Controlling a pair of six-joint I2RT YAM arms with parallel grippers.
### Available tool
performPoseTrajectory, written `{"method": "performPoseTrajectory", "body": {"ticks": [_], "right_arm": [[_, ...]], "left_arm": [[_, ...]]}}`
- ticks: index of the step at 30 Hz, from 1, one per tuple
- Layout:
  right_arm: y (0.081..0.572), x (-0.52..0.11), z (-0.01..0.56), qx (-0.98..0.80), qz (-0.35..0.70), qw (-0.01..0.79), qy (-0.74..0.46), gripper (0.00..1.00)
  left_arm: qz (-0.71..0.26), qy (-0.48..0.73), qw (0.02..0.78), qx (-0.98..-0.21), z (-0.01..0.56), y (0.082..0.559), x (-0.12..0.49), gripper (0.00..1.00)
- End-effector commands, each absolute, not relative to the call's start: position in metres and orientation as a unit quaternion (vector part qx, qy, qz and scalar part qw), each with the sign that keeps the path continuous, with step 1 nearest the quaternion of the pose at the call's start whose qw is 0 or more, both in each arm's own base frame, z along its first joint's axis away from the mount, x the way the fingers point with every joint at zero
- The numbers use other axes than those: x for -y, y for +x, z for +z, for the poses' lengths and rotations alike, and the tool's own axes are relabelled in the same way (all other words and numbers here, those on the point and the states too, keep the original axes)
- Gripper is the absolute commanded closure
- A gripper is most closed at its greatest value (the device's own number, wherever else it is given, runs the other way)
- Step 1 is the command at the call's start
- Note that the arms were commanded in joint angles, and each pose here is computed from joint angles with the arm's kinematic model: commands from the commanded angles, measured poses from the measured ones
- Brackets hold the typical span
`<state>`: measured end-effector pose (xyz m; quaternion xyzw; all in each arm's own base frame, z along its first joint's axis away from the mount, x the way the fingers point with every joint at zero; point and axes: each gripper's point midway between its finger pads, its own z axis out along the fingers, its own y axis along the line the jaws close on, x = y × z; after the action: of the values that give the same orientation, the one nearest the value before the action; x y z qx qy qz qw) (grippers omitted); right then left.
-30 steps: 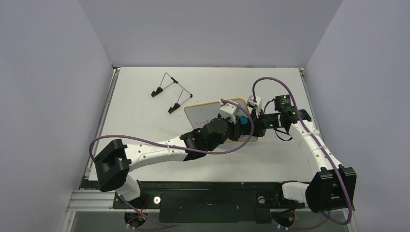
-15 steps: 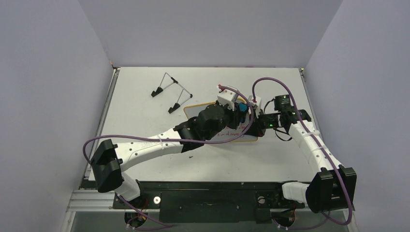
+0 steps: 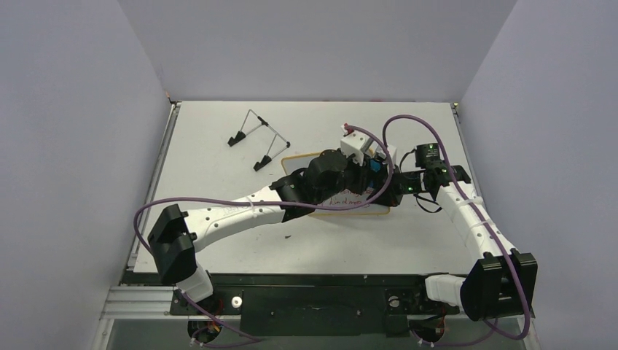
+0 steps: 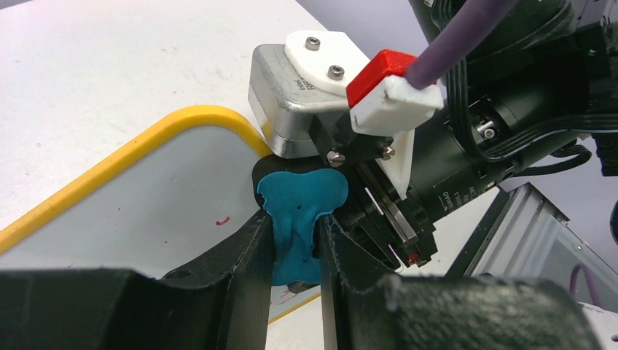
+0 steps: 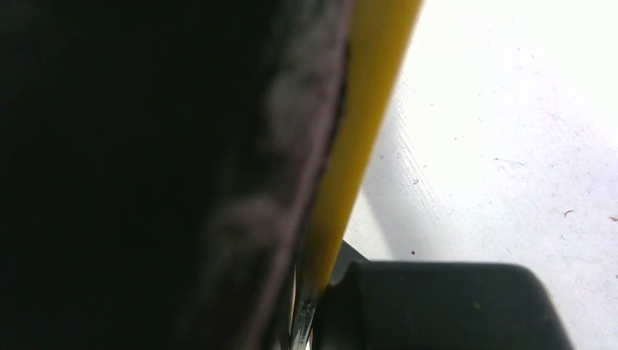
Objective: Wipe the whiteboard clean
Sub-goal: Erase the center of the board with the whiteboard.
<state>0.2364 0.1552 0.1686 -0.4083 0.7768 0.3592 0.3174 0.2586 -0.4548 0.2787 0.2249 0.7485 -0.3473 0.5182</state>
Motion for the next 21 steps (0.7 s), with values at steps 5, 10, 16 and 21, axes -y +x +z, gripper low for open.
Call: {"method": "performPoseTrajectory", "body": {"ticks": [5,10,16,21], "right_arm": [[0.229,-0.172,0.189,-0.719,0.377,0.355,-0.463,1.0],[0.229,-0.172,0.189,-0.719,0.377,0.355,-0.463,1.0],[0.229,-0.172,0.189,-0.719,0.378,0.355,-0.463,1.0],[0.229,-0.172,0.189,-0.719,0.379,0.354,-0.463,1.0]], "left_arm": [[-0.391,0.253,0.459,-0.757,0.258,0.24,0.468,1.0],[-0.377,0.243,0.441,-0.777,0.235,0.241,0.453,1.0],[-0.308,0.219,0.452,-0.808,0.218,0.258,0.416,1.0],[-0.226,0.169,0.512,-0.811,0.233,0.288,0.384,1.0]]}}
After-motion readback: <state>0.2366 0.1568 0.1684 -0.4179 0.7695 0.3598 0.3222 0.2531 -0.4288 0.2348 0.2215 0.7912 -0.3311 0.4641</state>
